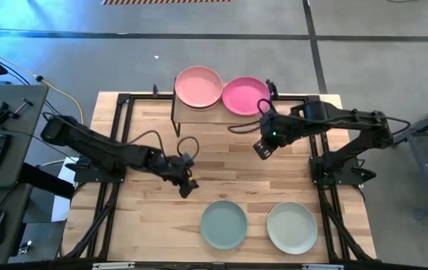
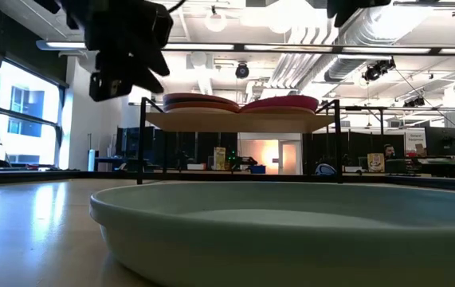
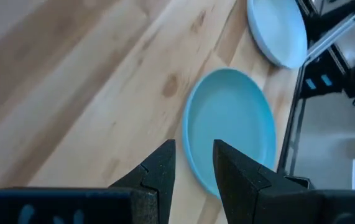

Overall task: Place and stack plates onto a shelf
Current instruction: Stack the blue plate on top of the pink plate on the shelf

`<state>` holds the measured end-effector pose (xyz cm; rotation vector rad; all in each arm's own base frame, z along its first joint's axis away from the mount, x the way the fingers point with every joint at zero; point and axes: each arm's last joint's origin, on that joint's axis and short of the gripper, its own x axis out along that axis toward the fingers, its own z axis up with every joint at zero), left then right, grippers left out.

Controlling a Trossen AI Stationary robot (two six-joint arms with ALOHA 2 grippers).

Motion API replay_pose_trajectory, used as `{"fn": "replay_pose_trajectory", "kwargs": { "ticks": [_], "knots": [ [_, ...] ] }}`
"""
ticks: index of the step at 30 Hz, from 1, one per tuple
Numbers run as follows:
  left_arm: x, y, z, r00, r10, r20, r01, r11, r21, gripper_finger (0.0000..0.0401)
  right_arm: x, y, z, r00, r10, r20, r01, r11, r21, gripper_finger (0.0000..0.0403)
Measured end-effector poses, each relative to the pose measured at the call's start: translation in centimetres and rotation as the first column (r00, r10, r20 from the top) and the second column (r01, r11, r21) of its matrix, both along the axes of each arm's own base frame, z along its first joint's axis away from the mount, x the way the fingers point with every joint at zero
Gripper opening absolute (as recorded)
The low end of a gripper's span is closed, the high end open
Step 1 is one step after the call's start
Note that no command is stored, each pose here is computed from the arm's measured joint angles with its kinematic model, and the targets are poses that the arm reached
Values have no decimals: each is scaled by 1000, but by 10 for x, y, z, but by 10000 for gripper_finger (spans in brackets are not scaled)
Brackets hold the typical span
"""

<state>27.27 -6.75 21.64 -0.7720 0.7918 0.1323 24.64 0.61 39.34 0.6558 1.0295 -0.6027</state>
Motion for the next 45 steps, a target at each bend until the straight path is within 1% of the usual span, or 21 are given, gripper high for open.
{"fn": "replay_pose_trajectory", "kwargs": {
  "ticks": [3,8,11,17,26,28,32,38,45],
  "knots": [
    [6,-10,-11,1000,-20,-11,20,1000,-6,95,0,8,0,1000,-12,9,12,1000,-7,94],
    [19,-25,-28,999,-33,8,34,999,-30,95,0,20,1,999,-38,34,39,999,-34,94],
    [22,-29,-42,999,-20,-34,18,999,-35,95,-1,24,1,998,-41,40,43,998,-42,94],
    [29,-36,-60,998,-30,-51,28,999,-40,95,-1,30,1,997,-48,58,51,998,-46,94],
    [34,-48,-74,998,-43,-41,40,997,-73,95,0,31,1,996,-58,65,61,997,-42,94],
    [36,-49,-77,998,-32,-44,28,996,-83,95,0,31,1,996,-61,67,64,997,-48,94],
    [38,-52,-83,997,-36,-64,31,996,-78,95,0,31,1,995,-66,71,70,996,-61,94],
    [50,-60,-88,997,-52,-64,47,996,-75,95,0,31,1,995,-66,72,71,996,-62,94],
    [56,-62,-101,994,-41,-102,34,997,-73,95,0,31,2,995,-66,75,71,996,-61,94]
  ]
}}
